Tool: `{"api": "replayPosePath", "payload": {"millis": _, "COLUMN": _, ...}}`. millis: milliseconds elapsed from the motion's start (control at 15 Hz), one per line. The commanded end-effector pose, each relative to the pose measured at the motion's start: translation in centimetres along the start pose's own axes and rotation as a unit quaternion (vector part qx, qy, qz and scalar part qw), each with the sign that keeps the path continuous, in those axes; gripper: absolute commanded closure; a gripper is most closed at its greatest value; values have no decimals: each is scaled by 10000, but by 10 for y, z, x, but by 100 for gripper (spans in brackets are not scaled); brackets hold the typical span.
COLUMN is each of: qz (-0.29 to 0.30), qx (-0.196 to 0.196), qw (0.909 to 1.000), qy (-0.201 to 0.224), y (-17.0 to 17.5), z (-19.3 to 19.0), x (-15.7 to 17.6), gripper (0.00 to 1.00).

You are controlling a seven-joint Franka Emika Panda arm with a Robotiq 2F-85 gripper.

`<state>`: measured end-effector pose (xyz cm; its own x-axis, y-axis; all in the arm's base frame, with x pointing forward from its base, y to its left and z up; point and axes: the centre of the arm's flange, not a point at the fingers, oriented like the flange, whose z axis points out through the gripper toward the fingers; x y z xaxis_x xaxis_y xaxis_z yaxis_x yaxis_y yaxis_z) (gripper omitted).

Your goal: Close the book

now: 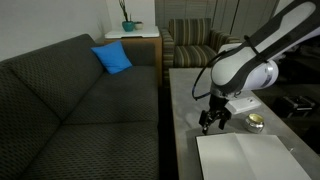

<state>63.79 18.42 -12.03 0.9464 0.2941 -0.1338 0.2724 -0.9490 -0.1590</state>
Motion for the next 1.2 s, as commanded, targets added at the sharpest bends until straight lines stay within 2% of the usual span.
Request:
{"api": "replayPosePath", "payload": {"millis": 0, "qz": 953, "qx": -338, "qw": 9948, "qy": -103, "y": -4, "z": 3, "x": 13, "gripper": 0}}
{"api": "replayPosePath", "payload": {"millis": 200, "qz": 1635, "qx": -819, "qw": 9827, "qy": -293, "y": -21, "z": 7, "x": 25, "gripper": 0}}
{"api": "replayPosePath", "payload": {"millis": 467, "qz": 2385, "qx": -1446, "qw": 9569, "qy": -814, "y": -43, "z": 12, "x": 28, "gripper": 0}}
{"api": "replayPosePath", "payload": {"millis": 600, "qz": 2645, "qx": -1640, "qw": 9441, "qy": -1083, "y": -48, "z": 13, "x": 22, "gripper": 0}}
{"api": "replayPosePath", "payload": {"millis": 800, "qz": 2889, "qx": -1811, "qw": 9310, "qy": -1304, "y": -51, "z": 12, "x": 14, "gripper": 0}}
{"api": "replayPosePath", "payload": {"millis": 933, "qz": 2960, "qx": -1924, "qw": 9266, "qy": -1293, "y": -50, "z": 12, "x": 11, "gripper": 0}}
{"api": "replayPosePath", "payload": {"millis": 1133, "qz": 2798, "qx": -2070, "qw": 9305, "qy": -1143, "y": -46, "z": 7, "x": 12, "gripper": 0}}
